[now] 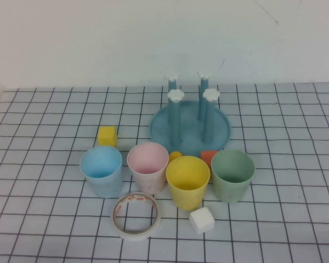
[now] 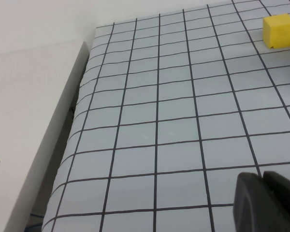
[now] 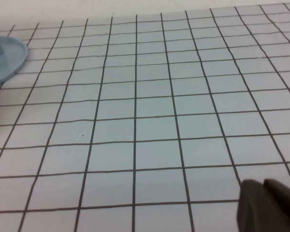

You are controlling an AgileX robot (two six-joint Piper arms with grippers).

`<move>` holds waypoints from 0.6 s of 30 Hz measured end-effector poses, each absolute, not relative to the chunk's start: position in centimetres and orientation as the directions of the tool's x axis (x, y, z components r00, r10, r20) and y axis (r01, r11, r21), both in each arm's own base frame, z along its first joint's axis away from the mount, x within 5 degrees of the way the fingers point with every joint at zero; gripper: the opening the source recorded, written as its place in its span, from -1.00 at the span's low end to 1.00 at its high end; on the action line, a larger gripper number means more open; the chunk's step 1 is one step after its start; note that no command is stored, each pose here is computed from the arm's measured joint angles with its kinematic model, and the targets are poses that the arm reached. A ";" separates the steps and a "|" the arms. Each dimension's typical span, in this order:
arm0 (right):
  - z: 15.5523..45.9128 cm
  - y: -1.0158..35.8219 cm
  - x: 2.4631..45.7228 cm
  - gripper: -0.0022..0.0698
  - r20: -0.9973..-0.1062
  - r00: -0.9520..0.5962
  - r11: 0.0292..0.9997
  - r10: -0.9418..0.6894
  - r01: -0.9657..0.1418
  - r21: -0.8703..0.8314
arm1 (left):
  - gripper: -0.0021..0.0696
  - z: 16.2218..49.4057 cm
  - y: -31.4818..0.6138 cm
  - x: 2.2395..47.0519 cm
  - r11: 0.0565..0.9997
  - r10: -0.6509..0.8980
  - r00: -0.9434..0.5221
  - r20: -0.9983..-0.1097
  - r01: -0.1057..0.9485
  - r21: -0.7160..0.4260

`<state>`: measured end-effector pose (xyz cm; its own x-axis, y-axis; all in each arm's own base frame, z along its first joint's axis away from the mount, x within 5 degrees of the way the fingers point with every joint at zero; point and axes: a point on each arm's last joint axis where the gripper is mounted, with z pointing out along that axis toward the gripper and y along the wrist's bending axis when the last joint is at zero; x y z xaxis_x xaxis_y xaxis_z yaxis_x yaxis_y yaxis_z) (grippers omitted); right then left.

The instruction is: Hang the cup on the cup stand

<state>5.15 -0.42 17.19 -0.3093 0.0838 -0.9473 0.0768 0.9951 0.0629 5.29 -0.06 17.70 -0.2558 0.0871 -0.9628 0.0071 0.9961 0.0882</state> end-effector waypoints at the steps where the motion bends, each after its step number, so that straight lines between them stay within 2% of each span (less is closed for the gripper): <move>1: 17.2 -0.4 5.2 -0.94 -0.947 -0.309 0.995 0.084 0.077 0.063 | -0.95 17.7 -0.1 5.3 0.996 0.087 -0.256 -0.963 0.007 0.088; 18: 17.2 -0.3 5.2 -0.94 -0.943 -0.308 0.991 0.130 0.079 0.110 | -0.95 17.7 -0.1 5.3 0.996 0.087 -0.256 -0.963 0.007 0.088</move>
